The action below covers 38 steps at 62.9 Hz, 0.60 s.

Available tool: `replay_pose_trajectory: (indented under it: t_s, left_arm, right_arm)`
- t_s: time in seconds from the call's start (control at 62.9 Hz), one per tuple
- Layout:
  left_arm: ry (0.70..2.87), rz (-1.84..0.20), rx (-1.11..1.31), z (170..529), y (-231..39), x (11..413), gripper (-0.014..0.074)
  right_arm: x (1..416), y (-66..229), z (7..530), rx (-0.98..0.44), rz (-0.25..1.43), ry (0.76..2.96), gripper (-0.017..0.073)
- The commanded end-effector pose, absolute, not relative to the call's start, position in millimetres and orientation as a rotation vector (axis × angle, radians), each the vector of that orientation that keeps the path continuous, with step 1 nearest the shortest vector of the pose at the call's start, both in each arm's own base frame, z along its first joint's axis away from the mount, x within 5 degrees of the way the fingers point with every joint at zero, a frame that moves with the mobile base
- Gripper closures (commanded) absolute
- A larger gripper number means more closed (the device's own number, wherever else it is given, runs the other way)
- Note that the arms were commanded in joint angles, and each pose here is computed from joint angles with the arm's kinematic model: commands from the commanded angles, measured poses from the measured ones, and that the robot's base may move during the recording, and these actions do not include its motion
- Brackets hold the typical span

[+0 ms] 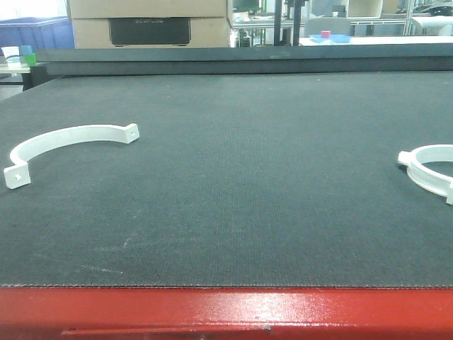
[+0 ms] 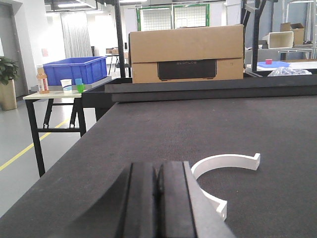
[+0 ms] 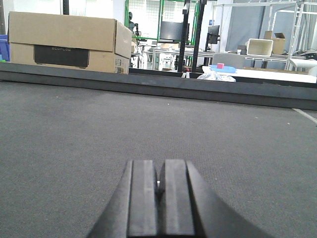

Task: Grab PVC pipe and place in blue bin
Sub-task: 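Move the right gripper down toward the white pipe clamp nearest it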

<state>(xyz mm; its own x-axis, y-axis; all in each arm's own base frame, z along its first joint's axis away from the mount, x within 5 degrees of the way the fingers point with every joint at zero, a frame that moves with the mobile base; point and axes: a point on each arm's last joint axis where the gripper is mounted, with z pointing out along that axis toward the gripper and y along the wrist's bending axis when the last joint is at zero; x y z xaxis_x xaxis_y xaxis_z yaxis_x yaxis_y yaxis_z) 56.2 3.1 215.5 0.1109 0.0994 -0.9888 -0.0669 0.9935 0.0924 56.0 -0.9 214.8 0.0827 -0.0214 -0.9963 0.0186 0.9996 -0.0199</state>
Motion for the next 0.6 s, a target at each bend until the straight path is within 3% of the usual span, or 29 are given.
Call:
replay_pose_trajectory:
  t_s: [0.0,0.493,0.588]
  left_arm:
    - [1.435,0.115,0.02,217.6,3.0,55.6,0.0705]
    - [1.435,0.115,0.02,217.6,3.0,55.6,0.0705]
    - [1.435,0.115,0.02,217.6,3.0,55.6,0.0705]
  right_arm:
    - [55.7,-1.0,216.4,-0.004,-0.033,1.468,0.0721]
    - [54.8,-1.6,222.7,0.003,-0.037,1.408,0.0721]
    - [54.3,-2.3,225.1,0.085,0.048,1.396,0.0721]
